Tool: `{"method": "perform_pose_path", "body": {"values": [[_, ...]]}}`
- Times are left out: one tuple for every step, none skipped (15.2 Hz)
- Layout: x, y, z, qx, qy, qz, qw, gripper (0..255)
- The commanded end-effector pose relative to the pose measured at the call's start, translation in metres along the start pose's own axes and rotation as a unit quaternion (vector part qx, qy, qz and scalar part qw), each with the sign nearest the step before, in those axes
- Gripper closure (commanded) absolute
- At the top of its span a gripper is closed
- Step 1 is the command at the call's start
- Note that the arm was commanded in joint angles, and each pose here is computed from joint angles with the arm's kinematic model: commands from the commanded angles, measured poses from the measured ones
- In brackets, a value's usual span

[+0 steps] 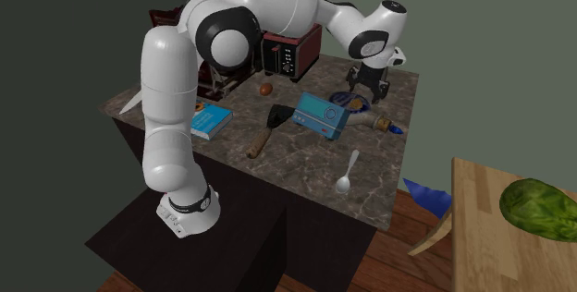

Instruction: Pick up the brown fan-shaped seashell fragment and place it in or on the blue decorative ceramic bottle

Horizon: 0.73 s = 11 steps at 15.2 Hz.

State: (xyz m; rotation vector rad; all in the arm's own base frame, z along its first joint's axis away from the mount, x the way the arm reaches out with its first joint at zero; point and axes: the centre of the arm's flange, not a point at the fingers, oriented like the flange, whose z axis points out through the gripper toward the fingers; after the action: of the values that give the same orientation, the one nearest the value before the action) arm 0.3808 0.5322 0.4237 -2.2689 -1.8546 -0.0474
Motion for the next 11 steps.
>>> {"method": "perform_pose_path", "body": {"values": [[-0.001,0.002,-0.020,0.000,0.000,0.000,1.0000,0],[-0.001,0.002,-0.033,0.000,0.000,0.000,1.0000,0],[-0.001,0.002,-0.043,0.000,0.000,0.000,1.0000,0],[-0.001,0.002,-0.043,0.000,0.000,0.000,1.0000,0],[-0.001,0.002,-0.043,0.000,0.000,0.000,1.0000,0],[-0.001,0.002,-0.043,0.000,0.000,0.000,1.0000,0],[-0.001,0.002,-0.043,0.000,0.000,0.000,1.0000,0],[-0.001,0.002,-0.043,0.000,0.000,0.000,1.0000,0],[-0.001,0.002,-0.043,0.000,0.000,0.000,1.0000,0],[-0.001,0.002,-0.043,0.000,0.000,0.000,1.0000,0],[-0.001,0.002,-0.043,0.000,0.000,0.000,1.0000,0]]}}
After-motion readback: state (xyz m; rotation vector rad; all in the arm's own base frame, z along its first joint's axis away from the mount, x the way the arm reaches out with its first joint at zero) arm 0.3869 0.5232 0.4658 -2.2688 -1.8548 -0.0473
